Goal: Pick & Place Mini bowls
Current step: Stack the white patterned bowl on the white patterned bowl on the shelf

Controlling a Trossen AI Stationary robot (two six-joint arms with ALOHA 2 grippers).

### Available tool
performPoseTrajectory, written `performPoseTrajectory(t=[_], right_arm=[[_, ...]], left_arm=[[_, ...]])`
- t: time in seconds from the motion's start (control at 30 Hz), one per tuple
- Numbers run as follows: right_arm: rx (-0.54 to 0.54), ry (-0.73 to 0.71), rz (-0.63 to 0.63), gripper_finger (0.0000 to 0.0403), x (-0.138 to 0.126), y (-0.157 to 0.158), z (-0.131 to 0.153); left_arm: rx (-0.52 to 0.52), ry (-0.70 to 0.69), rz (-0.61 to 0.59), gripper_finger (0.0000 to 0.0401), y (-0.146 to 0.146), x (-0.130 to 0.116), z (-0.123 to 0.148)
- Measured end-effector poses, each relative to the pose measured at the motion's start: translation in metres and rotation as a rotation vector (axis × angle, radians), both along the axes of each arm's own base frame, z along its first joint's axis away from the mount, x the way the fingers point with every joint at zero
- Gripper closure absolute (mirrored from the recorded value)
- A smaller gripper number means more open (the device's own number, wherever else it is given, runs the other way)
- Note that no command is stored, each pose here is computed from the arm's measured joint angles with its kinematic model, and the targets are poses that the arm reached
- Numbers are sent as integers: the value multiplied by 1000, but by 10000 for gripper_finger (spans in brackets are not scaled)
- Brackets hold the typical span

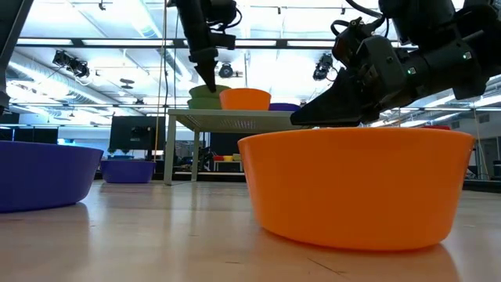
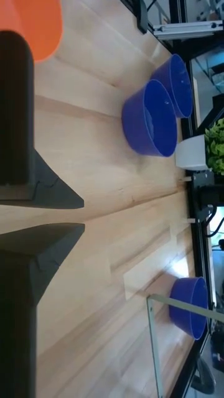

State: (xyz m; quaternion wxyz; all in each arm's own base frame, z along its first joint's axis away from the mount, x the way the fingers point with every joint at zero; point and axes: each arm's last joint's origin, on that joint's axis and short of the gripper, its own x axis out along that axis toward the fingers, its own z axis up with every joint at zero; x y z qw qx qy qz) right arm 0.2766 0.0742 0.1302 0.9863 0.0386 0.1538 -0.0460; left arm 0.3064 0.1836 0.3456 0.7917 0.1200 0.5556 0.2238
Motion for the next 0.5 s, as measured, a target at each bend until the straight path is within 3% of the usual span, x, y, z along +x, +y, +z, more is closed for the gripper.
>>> performPoseTrajectory(t=[0.5], right_arm=[[13, -1, -2, 353, 0, 0, 0]], left_arm=[[-58, 8, -6, 371, -3, -2, -2]])
